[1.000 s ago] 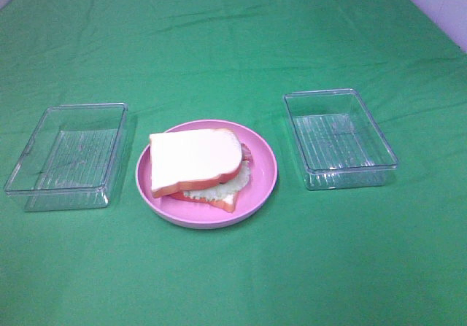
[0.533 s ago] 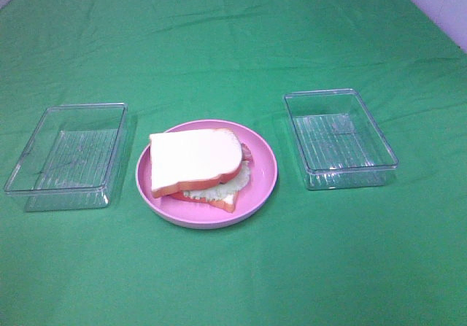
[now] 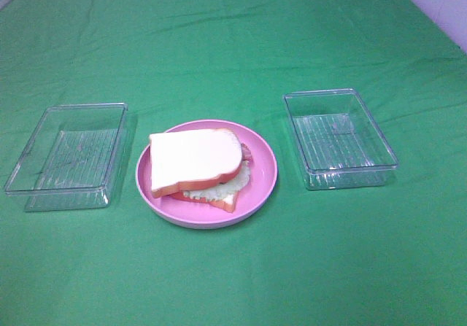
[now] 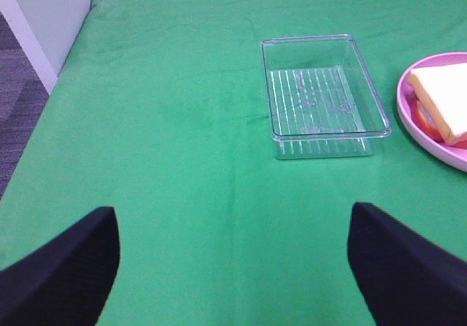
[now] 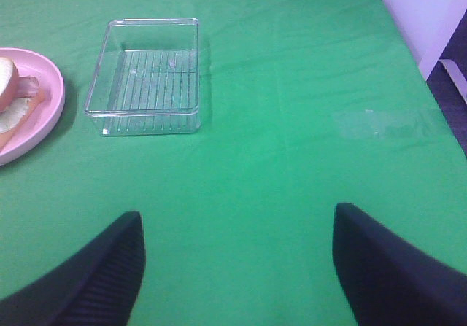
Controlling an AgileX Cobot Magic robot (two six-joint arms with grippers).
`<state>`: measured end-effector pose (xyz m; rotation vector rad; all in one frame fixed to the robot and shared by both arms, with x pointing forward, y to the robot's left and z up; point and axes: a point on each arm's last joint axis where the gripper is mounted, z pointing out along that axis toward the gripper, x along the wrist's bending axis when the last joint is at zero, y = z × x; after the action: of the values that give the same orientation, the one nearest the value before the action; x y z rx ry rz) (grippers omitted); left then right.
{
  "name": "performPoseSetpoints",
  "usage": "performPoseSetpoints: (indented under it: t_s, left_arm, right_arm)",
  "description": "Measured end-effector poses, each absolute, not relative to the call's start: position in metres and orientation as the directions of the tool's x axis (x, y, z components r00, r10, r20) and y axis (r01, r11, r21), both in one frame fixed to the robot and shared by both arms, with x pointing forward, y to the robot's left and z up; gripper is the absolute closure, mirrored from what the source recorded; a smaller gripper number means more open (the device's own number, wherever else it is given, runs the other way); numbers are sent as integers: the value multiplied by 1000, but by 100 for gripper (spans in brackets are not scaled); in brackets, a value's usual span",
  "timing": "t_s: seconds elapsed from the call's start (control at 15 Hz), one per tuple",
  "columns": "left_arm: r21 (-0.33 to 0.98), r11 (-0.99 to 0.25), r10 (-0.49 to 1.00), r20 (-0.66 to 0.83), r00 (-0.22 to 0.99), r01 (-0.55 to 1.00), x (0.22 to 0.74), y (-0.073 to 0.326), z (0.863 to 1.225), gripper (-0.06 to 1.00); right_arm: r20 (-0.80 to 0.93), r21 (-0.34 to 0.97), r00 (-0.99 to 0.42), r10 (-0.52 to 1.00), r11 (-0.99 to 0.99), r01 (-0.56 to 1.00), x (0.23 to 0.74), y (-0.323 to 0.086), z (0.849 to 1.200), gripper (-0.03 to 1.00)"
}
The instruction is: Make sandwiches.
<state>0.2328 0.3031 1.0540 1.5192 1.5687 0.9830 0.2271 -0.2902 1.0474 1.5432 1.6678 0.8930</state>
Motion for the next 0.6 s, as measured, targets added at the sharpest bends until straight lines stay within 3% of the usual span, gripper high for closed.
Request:
performPoseSetpoints:
  t_s: [0.6]
  left_arm:
    - [897, 8, 1000, 0, -18, 442, 233, 301, 1054, 14]
  right_arm:
    - [-32, 848, -60, 998, 59, 526, 227, -290, 1047, 28]
